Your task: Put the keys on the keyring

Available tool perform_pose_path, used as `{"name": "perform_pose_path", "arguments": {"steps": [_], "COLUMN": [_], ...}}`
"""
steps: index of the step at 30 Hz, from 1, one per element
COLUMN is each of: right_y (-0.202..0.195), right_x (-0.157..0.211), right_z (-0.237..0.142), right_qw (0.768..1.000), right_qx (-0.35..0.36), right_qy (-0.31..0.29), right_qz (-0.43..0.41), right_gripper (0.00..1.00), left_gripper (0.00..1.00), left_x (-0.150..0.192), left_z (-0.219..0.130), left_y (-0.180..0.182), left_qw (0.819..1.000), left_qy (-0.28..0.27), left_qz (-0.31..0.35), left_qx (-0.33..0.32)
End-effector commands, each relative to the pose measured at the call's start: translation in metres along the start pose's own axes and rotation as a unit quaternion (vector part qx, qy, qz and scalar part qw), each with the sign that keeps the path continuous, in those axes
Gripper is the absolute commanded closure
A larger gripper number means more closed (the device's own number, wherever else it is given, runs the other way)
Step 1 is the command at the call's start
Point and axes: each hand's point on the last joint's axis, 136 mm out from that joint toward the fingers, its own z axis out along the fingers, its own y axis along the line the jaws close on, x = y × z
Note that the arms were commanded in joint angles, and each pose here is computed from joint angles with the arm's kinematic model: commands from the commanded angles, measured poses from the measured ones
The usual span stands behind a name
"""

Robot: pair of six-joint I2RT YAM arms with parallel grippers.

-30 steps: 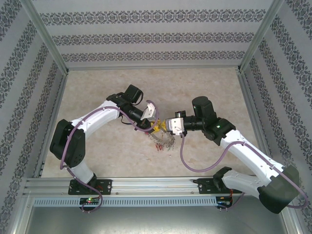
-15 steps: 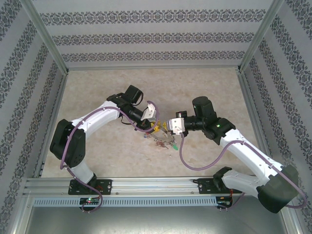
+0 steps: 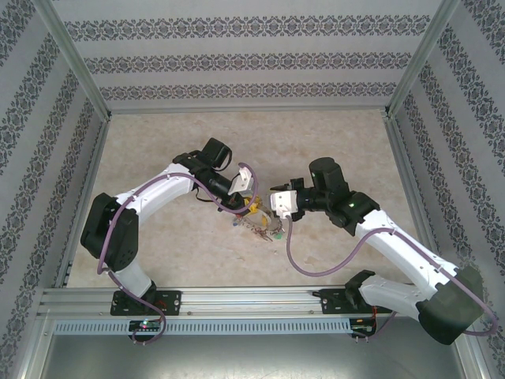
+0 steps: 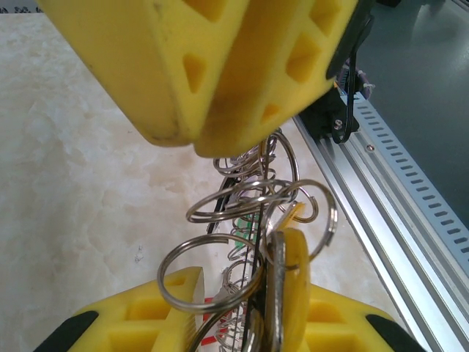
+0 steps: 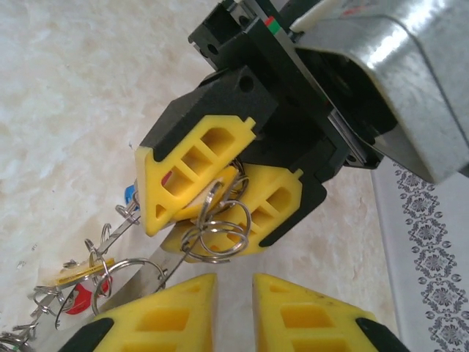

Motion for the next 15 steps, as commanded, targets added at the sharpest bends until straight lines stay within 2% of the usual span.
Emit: {"name": "perform_pose_path", "arguments": {"steps": [1,6,15], "right_y": [0.0059,0.0063,0.0008], "right_x": [-0.0017,-0.0037,-0.0087], "right_z": [0.0023,0.0031,0.0042], "right_qw": [1.000,0.999,0.998], "right_qx": [-0.007,-0.007,-0.031], "right_qy": [0.003,0.001,-0.039], "right_qz": [-0.019,-0.040,-0.036], "right_gripper": [0.75,0.71,0.75], "left_gripper": [1.00,1.00,1.00], "left_x": [-0.0120,-0.0119,-0.0129], "left_z": [0.0018,0.0019,0.0010], "left_y": [-0.0058,-0.0063,-0.0143], "left_qw": [0.999,0.999,0.999], "left_qy": [-0.022,-0.021,-0.011], "left_qz": [-0.009,-0.009,0.024], "left_qx": [0.023,0.026,0.023]}}
